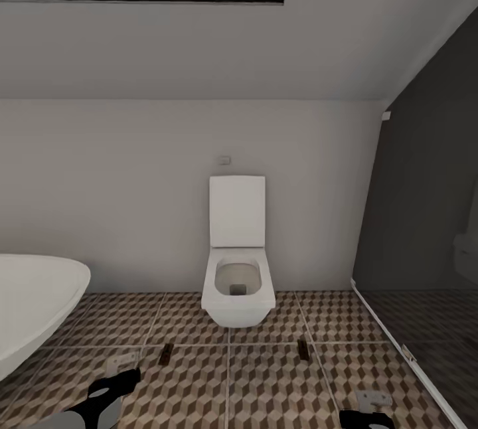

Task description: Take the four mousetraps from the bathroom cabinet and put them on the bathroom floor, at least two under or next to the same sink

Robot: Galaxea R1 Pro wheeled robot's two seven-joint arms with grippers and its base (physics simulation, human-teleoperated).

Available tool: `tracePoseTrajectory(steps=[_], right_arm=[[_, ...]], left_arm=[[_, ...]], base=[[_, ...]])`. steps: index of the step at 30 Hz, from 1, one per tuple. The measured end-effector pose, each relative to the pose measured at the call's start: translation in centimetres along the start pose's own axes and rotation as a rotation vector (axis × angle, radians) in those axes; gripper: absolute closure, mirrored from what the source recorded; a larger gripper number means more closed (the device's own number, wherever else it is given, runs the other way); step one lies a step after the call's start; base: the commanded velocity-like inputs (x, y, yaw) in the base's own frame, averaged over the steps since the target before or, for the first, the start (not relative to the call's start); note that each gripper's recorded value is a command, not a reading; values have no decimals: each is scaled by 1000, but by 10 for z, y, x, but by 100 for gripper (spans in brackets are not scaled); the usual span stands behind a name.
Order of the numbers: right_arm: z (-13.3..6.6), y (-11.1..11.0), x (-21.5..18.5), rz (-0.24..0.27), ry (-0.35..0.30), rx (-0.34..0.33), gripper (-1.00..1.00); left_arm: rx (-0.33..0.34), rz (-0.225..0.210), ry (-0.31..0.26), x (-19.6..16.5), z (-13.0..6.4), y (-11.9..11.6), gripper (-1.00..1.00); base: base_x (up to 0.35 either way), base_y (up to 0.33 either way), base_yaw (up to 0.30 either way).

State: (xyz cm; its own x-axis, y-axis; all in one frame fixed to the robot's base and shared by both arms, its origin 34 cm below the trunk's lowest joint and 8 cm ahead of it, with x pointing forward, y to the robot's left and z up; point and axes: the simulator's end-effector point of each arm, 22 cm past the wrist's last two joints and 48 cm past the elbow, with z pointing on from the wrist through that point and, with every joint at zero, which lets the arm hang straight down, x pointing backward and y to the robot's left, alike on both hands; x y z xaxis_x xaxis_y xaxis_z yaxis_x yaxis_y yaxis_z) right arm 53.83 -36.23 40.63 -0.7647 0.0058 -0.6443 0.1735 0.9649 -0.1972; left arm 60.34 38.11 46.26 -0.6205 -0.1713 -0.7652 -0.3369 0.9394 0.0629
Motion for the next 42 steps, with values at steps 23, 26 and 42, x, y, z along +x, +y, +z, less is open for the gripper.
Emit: tracePoseTrajectory(steps=[23,26,42], right_arm=[[-37,-10,22,-21,74,-1,-100],[-45,-12,40,-29,102,-1,-100],[-98,-18,130,-67,250,-11,-100]], left_arm=[[-12,30,103,34,-37,15,-100],[-15,39,132,51,-45,20,-100],[-23,79,279,135,-100,40,-100]], base=[[0,0,0],[0,0,0],[0,0,0]])
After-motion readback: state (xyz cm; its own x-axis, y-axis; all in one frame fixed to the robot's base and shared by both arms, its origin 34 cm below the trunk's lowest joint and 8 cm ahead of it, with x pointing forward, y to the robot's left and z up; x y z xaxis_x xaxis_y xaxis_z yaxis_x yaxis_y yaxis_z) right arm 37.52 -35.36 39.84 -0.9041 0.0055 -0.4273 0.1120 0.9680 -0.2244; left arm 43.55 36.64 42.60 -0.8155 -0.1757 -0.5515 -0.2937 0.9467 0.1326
